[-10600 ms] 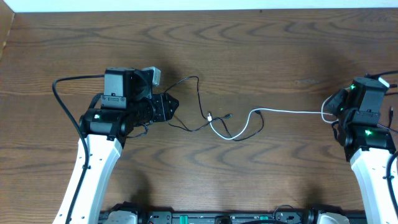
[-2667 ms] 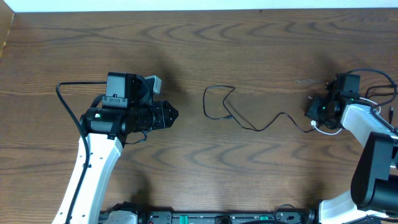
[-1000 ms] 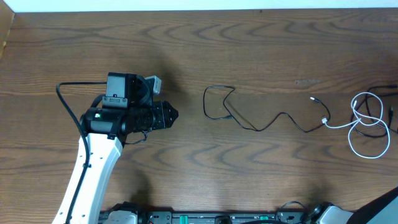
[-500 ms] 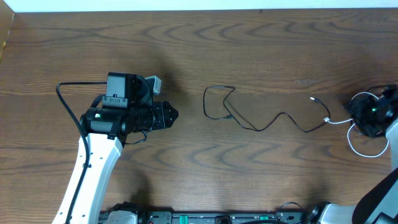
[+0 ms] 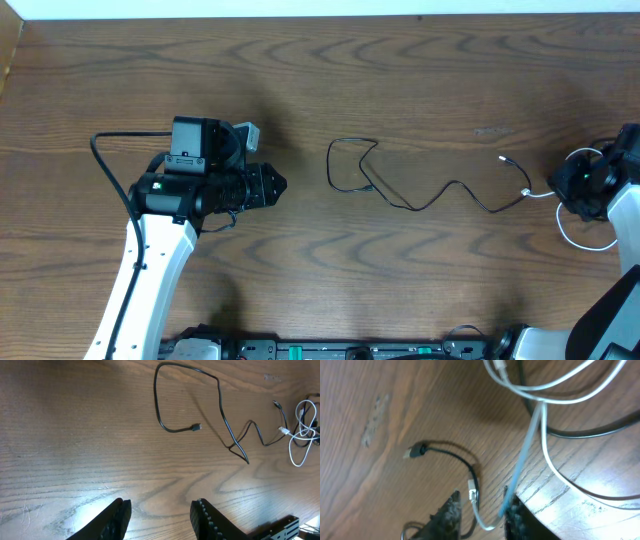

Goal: Untangle cables

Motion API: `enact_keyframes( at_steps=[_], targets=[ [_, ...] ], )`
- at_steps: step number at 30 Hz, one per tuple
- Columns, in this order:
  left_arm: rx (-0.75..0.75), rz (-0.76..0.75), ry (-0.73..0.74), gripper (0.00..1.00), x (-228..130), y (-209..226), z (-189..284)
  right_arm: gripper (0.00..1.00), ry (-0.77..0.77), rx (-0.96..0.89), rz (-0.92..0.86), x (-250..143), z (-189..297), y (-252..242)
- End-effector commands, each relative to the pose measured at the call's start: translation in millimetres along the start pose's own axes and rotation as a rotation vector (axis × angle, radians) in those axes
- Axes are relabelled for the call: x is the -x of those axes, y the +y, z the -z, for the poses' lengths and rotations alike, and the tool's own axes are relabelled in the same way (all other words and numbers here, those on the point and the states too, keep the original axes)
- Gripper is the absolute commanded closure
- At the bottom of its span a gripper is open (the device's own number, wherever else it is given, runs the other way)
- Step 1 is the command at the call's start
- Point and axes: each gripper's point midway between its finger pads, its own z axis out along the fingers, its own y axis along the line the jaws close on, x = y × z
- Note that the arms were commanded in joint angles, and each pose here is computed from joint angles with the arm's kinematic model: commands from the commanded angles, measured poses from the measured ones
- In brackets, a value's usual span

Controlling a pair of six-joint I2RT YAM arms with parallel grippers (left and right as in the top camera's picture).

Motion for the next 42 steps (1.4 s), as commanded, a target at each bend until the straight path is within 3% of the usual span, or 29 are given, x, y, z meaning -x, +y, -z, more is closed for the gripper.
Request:
enact_keyframes(
  at_steps=[1, 3, 11, 15, 19, 23, 25, 27, 29, 36, 42],
  targets=[
    [0.013, -0.003, 0.005, 0.56, 0.1, 2.6, 0.2, 0.85, -0.023, -0.037, -0.007, 2.0, -2.2, -6.1],
    [0.013, -0.002, 0.006, 0.56, -0.1, 2.6, 0.2, 0.99, -0.026, -0.034, -0.007, 2.9, -2.3, -5.4],
    [0.013, -0.003, 0.005, 0.56, 0.0, 2.6, 0.2, 0.99, -0.157, 0.032, 0.004, 35.8, 8.3, 8.9],
    [0.013, -0.002, 0.007, 0.56, -0.4, 2.8, 0.2, 0.99, -0.346, 0.103, -0.024, 83.1, 47.3, 12.5],
    [0.013, -0.002, 0.007, 0.56, -0.4, 2.8, 0.2, 0.99, -0.518, 0.133, -0.080, 119.3, 89.5, -3.1],
    [0.013, -0.002, 0.007, 0.56, -0.4, 2.8, 0.2, 0.98, -0.576, 0.071, -0.139, 130.8, 102.8, -32.0],
    [0.013, -0.002, 0.007, 0.56, -0.4, 2.8, 0.2, 0.83, -0.565, 0.029, -0.161, 128.4, 100.1, -43.2],
    [0.013, -0.001, 0.007, 0.56, -0.5, 2.7, 0.2, 0.61, -0.549, 0.007, -0.164, 125.9, 95.4, -47.7],
    [0.013, -0.001, 0.007, 0.56, -0.5, 2.7, 0.2, 0.45, -0.519, 0.026, -0.131, 122.3, 87.8, -40.2],
    [0.013, -0.001, 0.008, 0.56, -0.6, 2.8, 0.2, 0.42, -0.392, 0.217, -0.005, 93.8, 73.7, 21.8],
    [0.014, -0.001, 0.008, 0.56, -0.6, 2.8, 0.2, 0.43, -0.207, 0.419, 0.322, 28.1, 64.6, 98.6]
  ],
)
